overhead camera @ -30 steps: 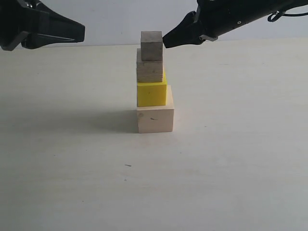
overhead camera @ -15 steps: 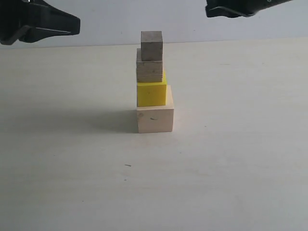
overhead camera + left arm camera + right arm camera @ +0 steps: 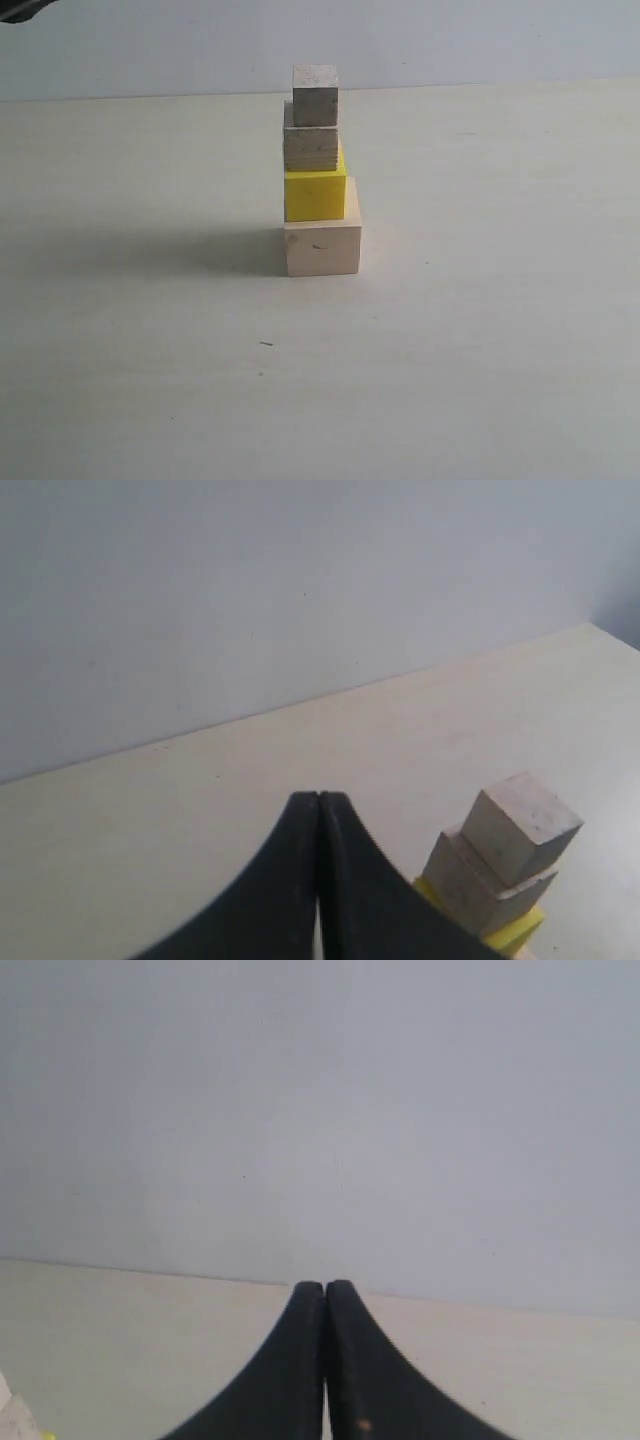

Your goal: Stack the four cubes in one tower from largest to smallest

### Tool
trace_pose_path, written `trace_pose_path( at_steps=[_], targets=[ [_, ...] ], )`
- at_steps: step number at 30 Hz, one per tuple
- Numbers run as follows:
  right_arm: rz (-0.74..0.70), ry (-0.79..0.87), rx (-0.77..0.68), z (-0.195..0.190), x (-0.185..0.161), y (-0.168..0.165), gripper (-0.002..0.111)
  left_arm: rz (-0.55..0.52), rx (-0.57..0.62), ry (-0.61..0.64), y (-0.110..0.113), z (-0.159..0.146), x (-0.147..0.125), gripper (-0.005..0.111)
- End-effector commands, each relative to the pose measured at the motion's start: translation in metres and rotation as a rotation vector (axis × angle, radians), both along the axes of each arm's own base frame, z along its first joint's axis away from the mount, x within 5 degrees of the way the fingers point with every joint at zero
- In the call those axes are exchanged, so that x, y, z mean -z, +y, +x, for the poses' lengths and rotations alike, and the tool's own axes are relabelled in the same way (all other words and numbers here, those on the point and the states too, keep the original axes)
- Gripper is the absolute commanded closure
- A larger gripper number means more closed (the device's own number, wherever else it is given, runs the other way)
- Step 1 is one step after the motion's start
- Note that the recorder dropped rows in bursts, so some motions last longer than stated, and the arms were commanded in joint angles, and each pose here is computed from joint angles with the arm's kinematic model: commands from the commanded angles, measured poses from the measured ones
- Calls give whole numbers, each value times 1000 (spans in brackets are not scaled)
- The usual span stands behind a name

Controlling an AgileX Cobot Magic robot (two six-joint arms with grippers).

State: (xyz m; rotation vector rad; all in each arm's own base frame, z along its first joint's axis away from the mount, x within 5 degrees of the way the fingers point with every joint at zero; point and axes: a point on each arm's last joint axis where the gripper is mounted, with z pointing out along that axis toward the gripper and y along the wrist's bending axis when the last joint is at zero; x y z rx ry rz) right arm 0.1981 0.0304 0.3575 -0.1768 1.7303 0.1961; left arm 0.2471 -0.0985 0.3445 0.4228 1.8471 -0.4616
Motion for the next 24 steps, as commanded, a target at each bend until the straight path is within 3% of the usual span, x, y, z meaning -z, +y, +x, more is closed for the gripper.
trace_pose_path(
  at_steps=[1,5,10,24],
  targets=[
    [-54,-103,5,-48,2,-5,108,-17,-53,-106,13,-26,-12,107],
    [-50,-219,-2,-87,-2,-8,108,-54,-87,-214,28,-65,-27,107],
    [-34,-305,-4,-110,-11,-9,108,-69,-86,-277,36,-91,-31,107],
    [-13,-374,-2,-127,-17,-11,108,-110,-88,-379,45,-121,-46,107]
  ],
)
